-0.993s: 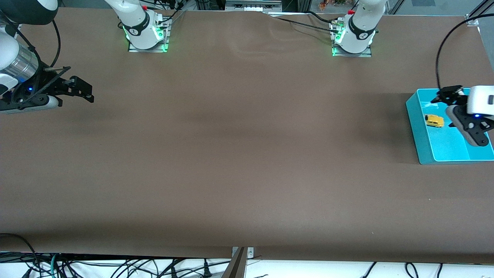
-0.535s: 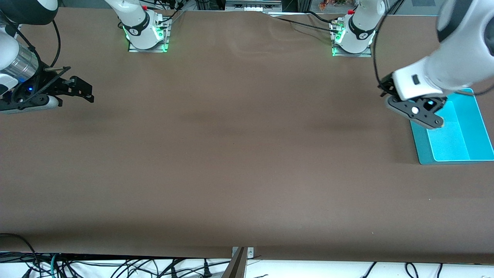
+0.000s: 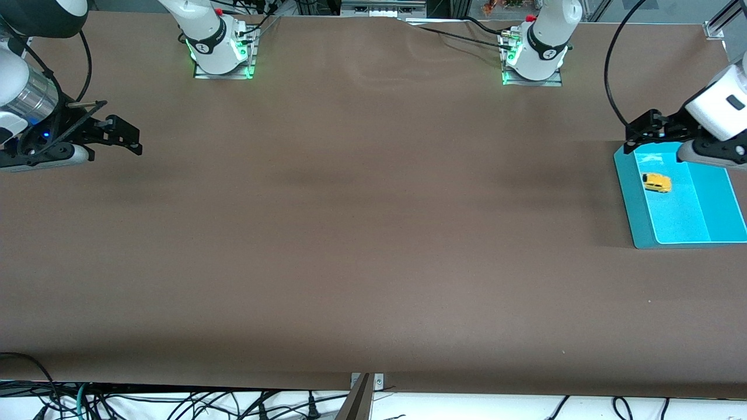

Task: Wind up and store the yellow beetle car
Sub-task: 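Open the left gripper and raise it away from the tray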

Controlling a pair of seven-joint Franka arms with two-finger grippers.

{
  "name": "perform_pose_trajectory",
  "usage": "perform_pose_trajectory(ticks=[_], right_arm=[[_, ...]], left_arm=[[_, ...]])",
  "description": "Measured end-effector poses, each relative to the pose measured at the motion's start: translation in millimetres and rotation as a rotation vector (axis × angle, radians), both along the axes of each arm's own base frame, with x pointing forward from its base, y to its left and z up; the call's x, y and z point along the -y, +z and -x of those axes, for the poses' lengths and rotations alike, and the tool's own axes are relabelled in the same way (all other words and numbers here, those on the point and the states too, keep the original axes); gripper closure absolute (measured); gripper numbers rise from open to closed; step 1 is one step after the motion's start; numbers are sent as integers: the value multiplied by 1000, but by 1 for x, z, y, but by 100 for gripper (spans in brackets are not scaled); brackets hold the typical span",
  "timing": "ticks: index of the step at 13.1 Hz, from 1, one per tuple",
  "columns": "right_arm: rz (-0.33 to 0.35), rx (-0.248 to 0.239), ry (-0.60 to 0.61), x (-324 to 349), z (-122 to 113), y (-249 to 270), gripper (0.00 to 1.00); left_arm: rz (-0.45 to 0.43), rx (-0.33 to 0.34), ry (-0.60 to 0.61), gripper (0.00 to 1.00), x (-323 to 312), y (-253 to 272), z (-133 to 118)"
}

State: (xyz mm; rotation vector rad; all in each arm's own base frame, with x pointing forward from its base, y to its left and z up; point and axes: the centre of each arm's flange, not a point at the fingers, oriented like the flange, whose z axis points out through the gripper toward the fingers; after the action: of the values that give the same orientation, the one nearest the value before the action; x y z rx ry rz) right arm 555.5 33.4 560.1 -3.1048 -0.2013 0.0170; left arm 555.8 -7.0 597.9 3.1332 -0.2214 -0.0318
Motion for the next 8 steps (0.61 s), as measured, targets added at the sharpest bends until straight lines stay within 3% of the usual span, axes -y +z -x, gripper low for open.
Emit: perform_pose_trajectory(ticks=[8], right_arm=[[0, 0, 0, 0, 0, 0, 0]], left_arm=[[0, -15, 9, 0, -3, -5, 2]])
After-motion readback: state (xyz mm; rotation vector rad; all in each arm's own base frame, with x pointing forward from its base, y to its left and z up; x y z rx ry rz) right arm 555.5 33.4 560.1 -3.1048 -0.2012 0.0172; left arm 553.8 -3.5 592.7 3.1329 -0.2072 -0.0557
